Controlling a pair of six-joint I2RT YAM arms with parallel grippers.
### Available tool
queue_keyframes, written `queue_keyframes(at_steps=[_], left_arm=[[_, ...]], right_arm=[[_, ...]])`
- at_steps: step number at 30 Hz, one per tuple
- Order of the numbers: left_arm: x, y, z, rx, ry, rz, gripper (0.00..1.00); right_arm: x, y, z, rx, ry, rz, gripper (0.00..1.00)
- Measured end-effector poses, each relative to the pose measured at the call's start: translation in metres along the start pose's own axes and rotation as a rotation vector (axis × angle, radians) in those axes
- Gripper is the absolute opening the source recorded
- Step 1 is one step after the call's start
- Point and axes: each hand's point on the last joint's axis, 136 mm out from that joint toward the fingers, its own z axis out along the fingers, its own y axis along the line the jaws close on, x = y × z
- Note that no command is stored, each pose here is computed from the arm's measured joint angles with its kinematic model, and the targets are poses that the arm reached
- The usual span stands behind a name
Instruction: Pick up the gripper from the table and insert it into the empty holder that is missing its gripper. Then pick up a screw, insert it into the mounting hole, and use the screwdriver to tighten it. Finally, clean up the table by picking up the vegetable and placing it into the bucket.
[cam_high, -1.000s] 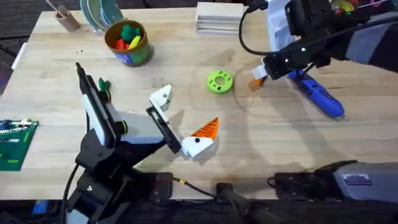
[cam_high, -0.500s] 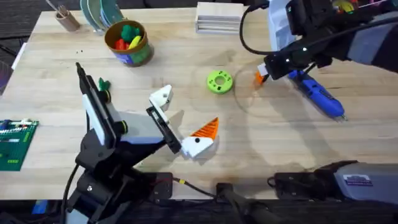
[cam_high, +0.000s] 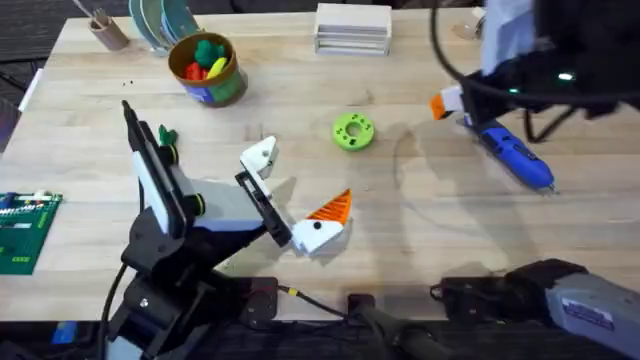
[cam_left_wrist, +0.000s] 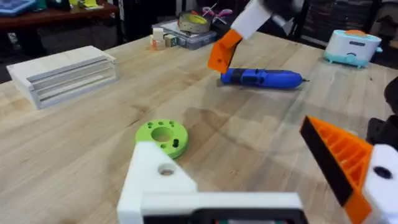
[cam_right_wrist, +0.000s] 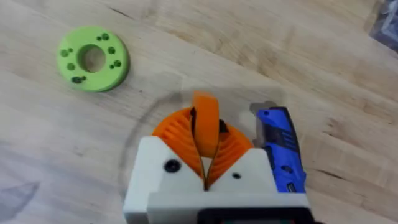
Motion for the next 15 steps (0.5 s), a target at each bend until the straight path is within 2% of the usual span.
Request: queue_keyframes(at_steps=[7, 12, 15], left_arm=[[0.0, 0.0, 0.0, 0.0, 0.0, 0.0, 0.993], [0.0, 0.0, 0.0, 0.0, 0.0, 0.0, 0.993], [0.0, 0.0, 0.0, 0.0, 0.0, 0.0, 0.992]], right_arm=[[-0.018, 0.028, -0.054, -0.159, -0.21, 0.026, 0.017], [-0.014, 0.065, -0.052, -0.376, -0.328, 0.102, 0.017], [-0.013, 0.088, -0.046, -0.541, -0.344, 0.205, 0.017]])
